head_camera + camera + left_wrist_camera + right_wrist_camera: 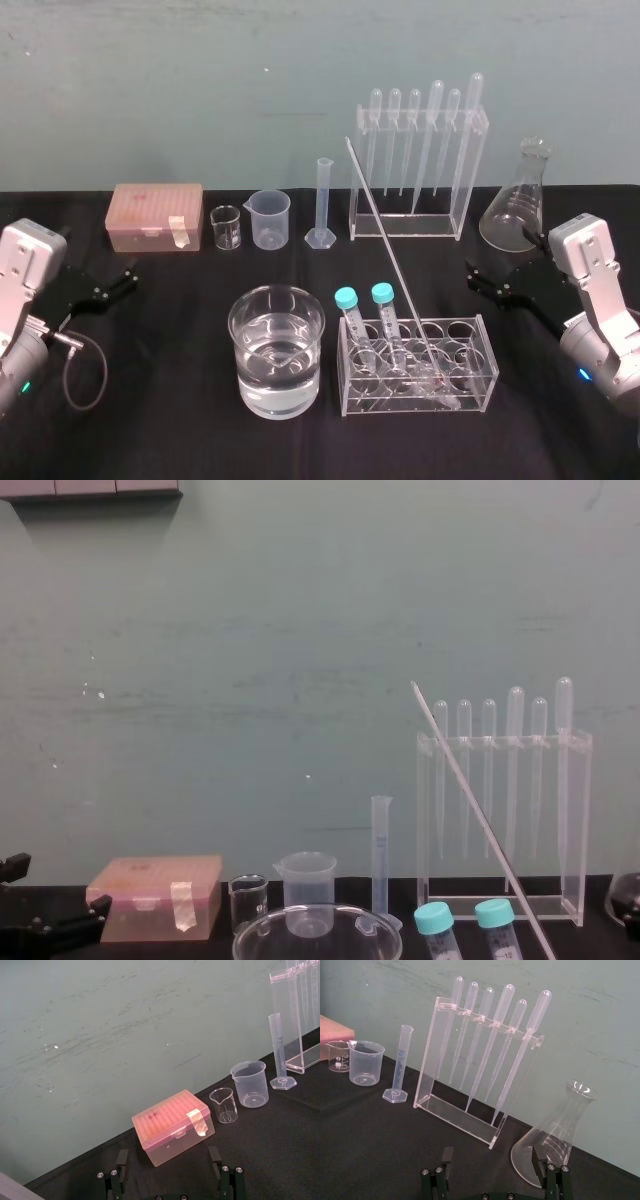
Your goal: Hold the thermometer with one hand and immerse one end into the beaker, then reinsert it into the test tube rack.
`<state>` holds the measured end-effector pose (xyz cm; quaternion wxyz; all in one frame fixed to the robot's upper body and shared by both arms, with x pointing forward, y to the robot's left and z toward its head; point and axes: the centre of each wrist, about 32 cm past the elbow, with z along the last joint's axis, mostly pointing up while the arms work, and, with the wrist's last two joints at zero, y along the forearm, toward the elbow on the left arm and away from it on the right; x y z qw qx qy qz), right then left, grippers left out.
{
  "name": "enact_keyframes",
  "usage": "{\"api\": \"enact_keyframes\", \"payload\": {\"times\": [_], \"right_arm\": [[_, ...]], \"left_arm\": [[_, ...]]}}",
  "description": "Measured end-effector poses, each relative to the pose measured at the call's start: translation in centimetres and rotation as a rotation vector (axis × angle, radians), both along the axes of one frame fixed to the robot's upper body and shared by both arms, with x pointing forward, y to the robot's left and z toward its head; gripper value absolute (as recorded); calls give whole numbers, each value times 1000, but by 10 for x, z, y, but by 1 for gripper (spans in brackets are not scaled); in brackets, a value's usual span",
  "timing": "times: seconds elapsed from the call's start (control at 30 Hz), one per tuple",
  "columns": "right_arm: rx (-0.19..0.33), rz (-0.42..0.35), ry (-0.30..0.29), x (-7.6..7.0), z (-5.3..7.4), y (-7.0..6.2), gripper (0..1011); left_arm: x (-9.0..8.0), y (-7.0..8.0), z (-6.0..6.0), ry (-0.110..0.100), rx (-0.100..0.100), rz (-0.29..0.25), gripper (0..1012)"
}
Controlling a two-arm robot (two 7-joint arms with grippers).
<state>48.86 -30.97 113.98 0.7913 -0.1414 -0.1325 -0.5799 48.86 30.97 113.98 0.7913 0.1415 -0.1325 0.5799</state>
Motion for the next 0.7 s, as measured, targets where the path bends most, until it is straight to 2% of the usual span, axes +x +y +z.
{"api": "enact_keyframes", "payload": {"times": [0.7], "right_arm": [[0, 0, 0, 0, 0, 0, 1003]], "left_arm": [[0, 0, 0, 0, 0, 0, 1008]]}}
